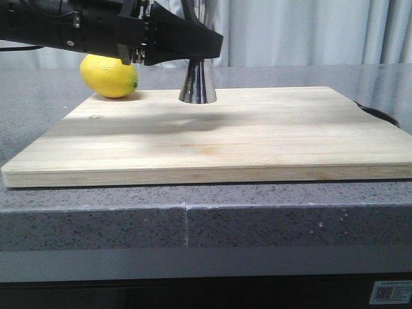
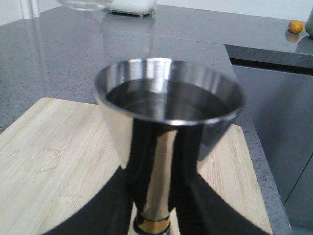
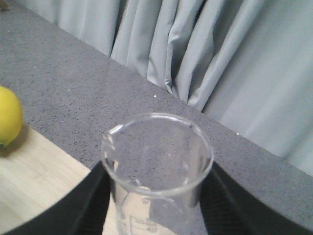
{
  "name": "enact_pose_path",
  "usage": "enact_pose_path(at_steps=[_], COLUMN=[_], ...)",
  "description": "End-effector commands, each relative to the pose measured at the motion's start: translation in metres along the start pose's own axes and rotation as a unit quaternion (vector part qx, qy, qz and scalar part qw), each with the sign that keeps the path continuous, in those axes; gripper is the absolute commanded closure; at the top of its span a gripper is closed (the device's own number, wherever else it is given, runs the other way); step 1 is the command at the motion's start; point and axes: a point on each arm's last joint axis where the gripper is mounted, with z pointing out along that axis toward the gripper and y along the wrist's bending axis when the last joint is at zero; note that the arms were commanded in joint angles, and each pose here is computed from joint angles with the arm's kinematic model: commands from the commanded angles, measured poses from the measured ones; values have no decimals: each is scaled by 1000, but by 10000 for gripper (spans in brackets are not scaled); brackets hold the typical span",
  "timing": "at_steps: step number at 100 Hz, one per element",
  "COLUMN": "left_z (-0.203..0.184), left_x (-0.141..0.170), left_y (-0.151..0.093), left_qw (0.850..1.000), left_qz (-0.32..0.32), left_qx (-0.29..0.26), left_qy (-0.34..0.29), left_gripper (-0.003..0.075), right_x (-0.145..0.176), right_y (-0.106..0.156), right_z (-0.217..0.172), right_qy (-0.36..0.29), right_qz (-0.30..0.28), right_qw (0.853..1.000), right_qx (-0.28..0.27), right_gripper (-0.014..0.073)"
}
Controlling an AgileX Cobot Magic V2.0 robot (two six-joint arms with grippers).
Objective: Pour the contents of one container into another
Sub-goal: 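Tilt the beaker upright with the right gripper above the jigger, then carry the empty beaker with the right gripper away from the jigger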
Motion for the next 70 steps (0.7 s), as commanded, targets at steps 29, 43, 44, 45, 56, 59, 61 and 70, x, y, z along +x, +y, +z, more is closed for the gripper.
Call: enact_pose_path(at_steps=[29,43,44,45,56,59,61,70], left_z=[-3,-3,-3,-3,-3,-3,-3,-3], left_x=[-35,-35,-35,-35,-35,-35,-35,-35], left_y=[-12,-12,-12,-12,-12,-12,-12,-12], left_qw=[997,997,997,997,997,997,997,997], left_qz=[20,20,20,20,20,20,20,20], left_qx=[25,25,25,25,25,25,25,25], left_qy=[-67,-67,-67,-67,-67,-67,-67,-67], left_gripper=[554,554,554,554,554,554,554,554], right_x=[-1,8,8,8,17,19,20,27], right_y=[-15,-11,-11,-11,-8,-7,-7,-6], right_z=[21,34,35,35,44,46,47,52], right_qy=[-63,-70,-70,-71,-64,-63,-61,-53], right_qz=[31,33,33,33,34,35,35,36], right_qw=[997,997,997,997,997,997,997,998], right_qx=[23,16,15,15,10,9,8,7], right_gripper=[337,337,337,337,337,337,337,337])
